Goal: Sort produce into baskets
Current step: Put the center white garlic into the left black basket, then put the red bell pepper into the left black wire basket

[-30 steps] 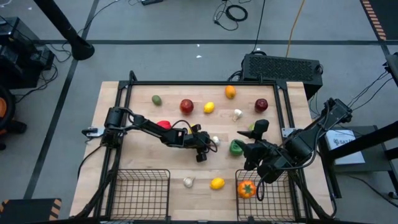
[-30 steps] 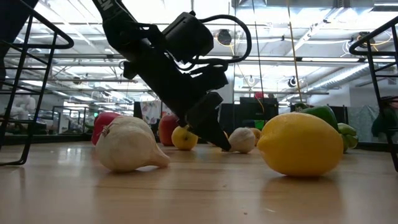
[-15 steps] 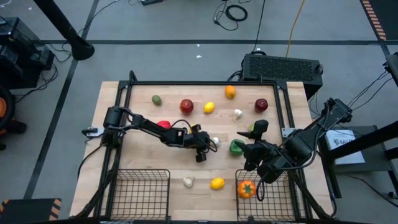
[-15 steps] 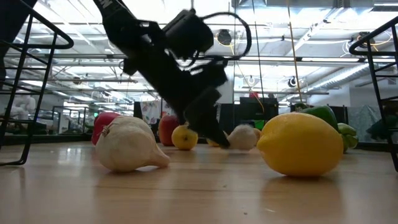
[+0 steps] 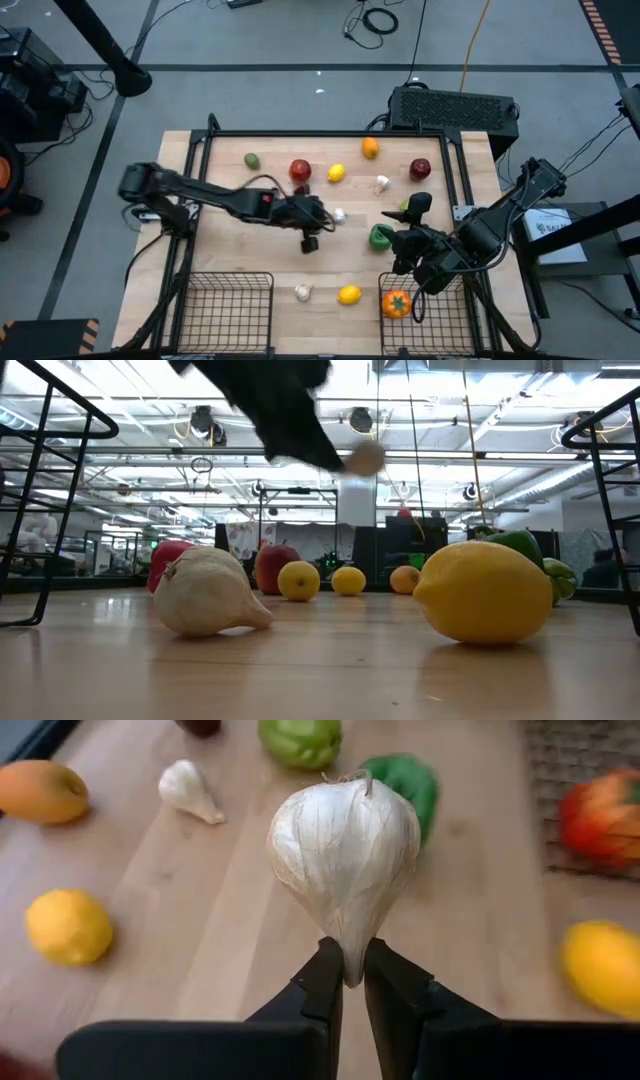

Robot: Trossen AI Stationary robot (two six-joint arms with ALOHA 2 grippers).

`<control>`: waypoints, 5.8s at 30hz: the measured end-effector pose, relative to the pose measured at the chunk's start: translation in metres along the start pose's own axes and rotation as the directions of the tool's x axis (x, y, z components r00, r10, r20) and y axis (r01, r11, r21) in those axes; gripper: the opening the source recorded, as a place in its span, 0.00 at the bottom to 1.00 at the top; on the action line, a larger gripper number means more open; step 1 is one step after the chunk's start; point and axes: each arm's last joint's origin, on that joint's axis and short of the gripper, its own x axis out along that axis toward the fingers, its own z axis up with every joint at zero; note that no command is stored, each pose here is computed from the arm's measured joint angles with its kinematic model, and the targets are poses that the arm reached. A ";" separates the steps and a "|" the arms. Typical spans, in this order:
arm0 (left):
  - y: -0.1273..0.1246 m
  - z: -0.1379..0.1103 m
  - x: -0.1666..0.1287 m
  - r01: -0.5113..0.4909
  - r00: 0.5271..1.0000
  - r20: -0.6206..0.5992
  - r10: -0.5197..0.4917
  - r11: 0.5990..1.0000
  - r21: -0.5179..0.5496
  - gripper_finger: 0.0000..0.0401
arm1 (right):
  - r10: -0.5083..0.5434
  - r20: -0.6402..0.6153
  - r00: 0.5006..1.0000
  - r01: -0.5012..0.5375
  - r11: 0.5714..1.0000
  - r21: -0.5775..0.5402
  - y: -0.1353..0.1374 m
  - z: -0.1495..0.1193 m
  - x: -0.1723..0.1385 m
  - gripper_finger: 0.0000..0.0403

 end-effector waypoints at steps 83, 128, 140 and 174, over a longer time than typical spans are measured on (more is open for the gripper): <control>-0.133 -0.053 -0.157 -0.150 0.989 -0.028 0.148 0.955 -0.254 0.38 | 0.210 -0.049 0.976 -0.203 0.971 0.131 0.067 0.008 0.023 0.42; 0.006 -0.065 -0.106 -0.514 0.628 -0.698 0.343 0.857 -0.041 0.38 | 0.246 -0.148 0.958 -0.251 0.968 -0.014 0.059 0.012 0.073 0.42; 0.043 -0.088 -0.087 -0.455 0.578 -0.779 0.244 0.889 -0.060 0.46 | 0.414 -0.143 0.899 -0.411 0.910 0.048 0.065 0.013 0.061 0.42; 0.073 -0.136 -0.052 -0.428 0.655 -0.712 0.254 0.901 -0.072 0.52 | 0.420 -0.073 0.905 -0.419 0.908 0.027 0.069 0.020 0.058 0.42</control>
